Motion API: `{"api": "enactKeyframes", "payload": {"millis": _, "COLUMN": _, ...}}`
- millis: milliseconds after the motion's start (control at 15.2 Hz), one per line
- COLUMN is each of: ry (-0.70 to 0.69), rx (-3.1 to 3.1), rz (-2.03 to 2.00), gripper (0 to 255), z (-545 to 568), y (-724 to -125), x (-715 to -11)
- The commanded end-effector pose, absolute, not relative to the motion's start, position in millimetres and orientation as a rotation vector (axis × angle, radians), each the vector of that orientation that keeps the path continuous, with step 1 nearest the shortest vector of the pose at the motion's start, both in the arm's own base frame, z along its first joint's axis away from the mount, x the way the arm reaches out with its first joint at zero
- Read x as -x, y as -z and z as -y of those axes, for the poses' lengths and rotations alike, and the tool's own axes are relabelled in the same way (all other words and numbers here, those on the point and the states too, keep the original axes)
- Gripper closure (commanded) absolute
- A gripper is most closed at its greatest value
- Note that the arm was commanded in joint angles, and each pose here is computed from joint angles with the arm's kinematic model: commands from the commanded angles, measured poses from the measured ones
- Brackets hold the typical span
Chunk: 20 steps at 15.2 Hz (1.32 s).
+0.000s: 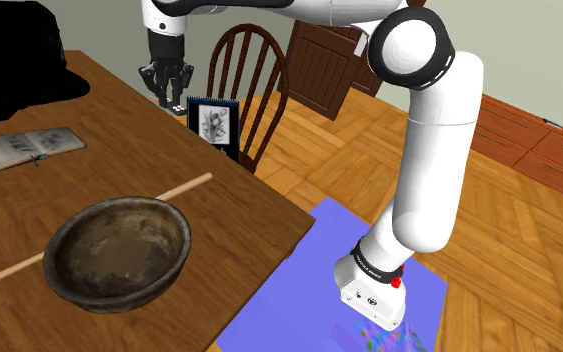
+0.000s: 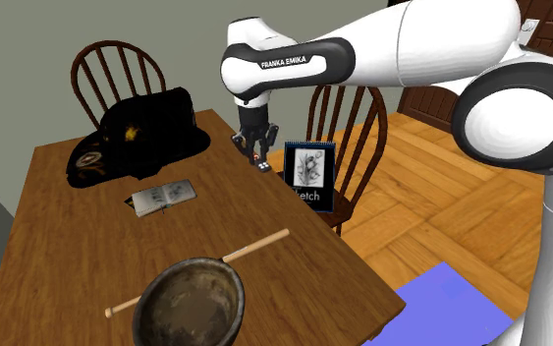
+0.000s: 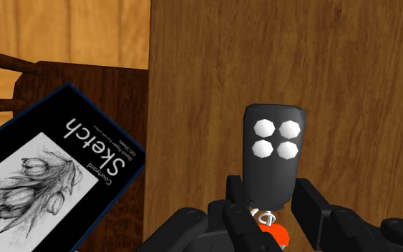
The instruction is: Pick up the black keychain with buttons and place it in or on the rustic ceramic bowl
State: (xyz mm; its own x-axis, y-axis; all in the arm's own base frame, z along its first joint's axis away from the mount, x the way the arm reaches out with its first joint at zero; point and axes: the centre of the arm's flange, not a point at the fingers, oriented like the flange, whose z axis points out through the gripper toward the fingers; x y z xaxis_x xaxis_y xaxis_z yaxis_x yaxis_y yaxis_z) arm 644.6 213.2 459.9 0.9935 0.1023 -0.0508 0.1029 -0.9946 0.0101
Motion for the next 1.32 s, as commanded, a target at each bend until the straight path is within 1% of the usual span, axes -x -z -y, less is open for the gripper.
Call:
{"api": "enactKeyframes", "payload": {"millis": 0, "ry": 0.079, "rx": -3.124, "rz": -0.161, "gripper": 255, "z": -213.4, "y": -471.3, "x": -644.4}}
{"api": "enactKeyframes", "payload": {"millis": 528, "ry": 0.079, "rx": -3.124, "rz": -0.161, "gripper": 255, "z": -213.4, "y": -511.8, "x": -644.4}}
{"api": "enactKeyframes", "payload": {"millis": 1254, "ry": 0.079, "rx": -3.124, "rz": -0.161, "gripper": 255, "z": -305.5, "y": -516.9, "x": -532.3}}
